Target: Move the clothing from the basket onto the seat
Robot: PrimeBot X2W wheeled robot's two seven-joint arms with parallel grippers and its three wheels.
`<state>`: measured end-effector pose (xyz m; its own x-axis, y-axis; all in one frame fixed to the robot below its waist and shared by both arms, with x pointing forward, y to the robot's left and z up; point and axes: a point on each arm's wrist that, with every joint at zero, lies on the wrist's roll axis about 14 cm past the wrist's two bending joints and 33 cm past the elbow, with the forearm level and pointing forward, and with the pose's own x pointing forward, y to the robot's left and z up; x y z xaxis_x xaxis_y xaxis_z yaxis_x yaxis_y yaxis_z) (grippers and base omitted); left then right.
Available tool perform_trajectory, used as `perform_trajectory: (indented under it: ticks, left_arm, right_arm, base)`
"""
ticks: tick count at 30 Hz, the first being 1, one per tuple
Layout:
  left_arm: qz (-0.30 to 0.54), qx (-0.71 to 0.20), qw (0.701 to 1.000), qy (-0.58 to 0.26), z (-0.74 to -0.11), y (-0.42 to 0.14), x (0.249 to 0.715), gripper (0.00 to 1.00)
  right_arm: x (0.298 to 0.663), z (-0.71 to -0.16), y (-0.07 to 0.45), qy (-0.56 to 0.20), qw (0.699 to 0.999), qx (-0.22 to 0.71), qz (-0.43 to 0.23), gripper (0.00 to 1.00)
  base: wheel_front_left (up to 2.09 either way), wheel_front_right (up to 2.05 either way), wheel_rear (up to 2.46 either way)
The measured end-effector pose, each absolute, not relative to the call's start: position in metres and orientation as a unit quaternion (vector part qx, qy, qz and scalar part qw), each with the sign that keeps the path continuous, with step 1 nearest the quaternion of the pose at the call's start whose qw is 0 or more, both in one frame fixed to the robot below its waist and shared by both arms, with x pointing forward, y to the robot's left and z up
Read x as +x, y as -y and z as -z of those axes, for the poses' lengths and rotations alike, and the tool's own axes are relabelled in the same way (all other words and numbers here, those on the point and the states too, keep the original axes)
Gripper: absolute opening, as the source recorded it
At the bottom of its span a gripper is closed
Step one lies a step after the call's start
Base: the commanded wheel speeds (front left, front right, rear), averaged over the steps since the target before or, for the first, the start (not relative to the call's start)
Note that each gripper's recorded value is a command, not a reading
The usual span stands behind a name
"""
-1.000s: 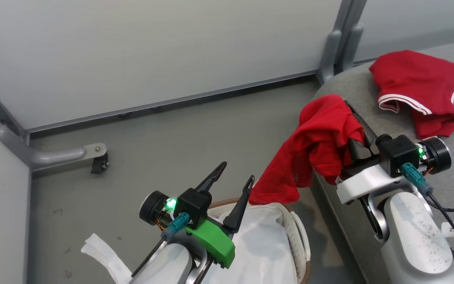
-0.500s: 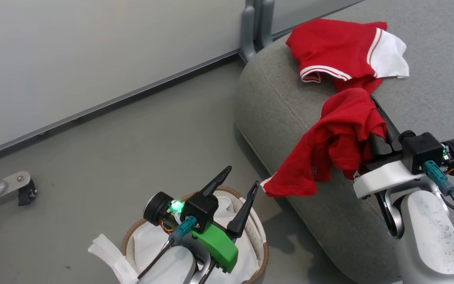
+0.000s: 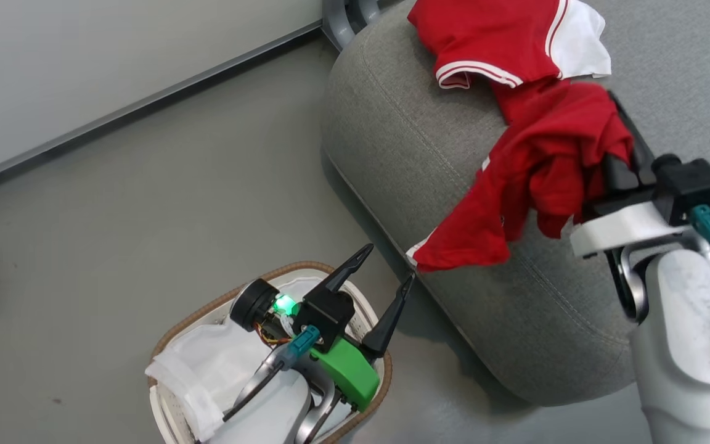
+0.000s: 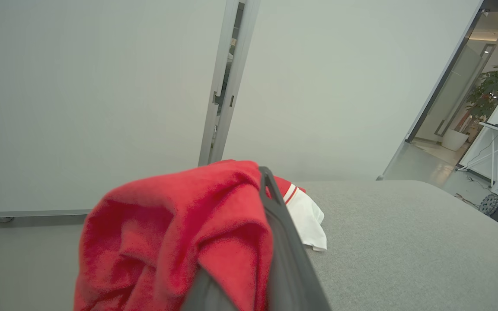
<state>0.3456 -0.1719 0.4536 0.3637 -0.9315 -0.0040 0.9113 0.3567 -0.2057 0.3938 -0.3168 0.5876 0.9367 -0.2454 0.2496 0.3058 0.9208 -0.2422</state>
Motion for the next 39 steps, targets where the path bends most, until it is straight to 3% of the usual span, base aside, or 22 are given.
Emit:
perform_trajectory:
  ticks: [9, 20, 28, 34, 39]
  left_arm:
    - [0.554, -0.076, 0.828, -0.051, -0.438, 0.163, 0.374, 1.00]
    - [0.542, -0.075, 0.836, -0.047, -0.406, 0.147, 0.408, 1.00]
    - [0.515, -0.085, 0.848, -0.091, -0.360, 0.131, 0.420, 1.00]
    - [0.500, -0.093, 0.853, -0.120, -0.333, 0.121, 0.422, 1.00]
    - [0.495, -0.093, 0.855, -0.123, -0.330, 0.118, 0.424, 1.00]
  right_arm:
    - [0.460, -0.683, 0.347, 0.212, 0.940, -0.216, 0.160, 0.00]
    - [0.547, -0.714, 0.401, 0.198, 0.913, -0.303, 0.186, 0.00]
    - [0.581, -0.608, 0.431, 0.084, 0.932, -0.290, 0.199, 0.00]
    - [0.564, -0.490, 0.435, -0.046, 0.944, -0.265, 0.192, 0.00]
    - [0.541, -0.448, 0.431, -0.101, 0.944, -0.256, 0.184, 0.00]
  base:
    - [0.00, 0.00, 0.00]
    - [0.00, 0.00, 0.00]
    - [0.00, 0.00, 0.00]
    - [0.00, 0.00, 0.00]
    - [0.00, 0.00, 0.00]
